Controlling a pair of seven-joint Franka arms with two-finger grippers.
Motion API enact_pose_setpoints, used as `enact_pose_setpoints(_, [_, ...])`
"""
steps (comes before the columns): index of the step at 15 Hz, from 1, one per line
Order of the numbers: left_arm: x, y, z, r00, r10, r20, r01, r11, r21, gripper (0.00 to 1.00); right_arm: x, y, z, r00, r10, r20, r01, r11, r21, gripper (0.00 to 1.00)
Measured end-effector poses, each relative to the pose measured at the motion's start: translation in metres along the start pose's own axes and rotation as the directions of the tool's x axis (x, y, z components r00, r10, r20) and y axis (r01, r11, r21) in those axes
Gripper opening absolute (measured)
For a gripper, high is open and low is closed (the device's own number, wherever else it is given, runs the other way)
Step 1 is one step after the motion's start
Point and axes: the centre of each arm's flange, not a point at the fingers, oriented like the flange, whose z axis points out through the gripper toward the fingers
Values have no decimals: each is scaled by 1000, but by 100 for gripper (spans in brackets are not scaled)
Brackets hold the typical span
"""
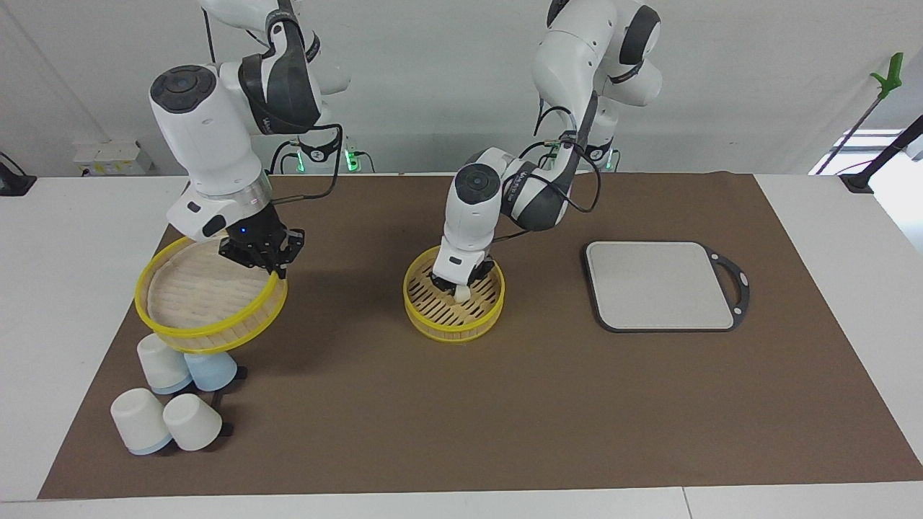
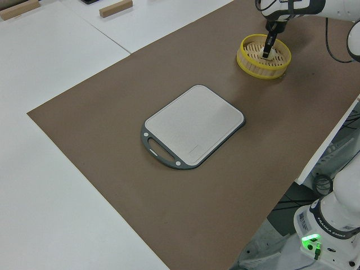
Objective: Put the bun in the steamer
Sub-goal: 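Lower the bun into the steamer and open the left gripper, then retract the left gripper while the right gripper brings the lid back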
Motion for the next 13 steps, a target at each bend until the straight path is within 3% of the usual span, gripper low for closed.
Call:
enact_pose_setpoints(3, [0, -1, 2, 1000, -1, -2, 1, 1000, -1, 47, -1, -3, 1, 1000, -5, 2, 5, 1000, 1, 9])
enact_pose_setpoints(8, [3, -1, 0, 999, -35, -9, 35, 999, -9, 99, 3, -4, 2, 999, -6, -35, 6, 1000, 1, 9])
enact_pose_setpoints(13, [40, -19, -41, 992, -117, -50, 117, 993, -16, 100, 2, -12, 5, 999, -15, -31, 15, 1000, 3, 9])
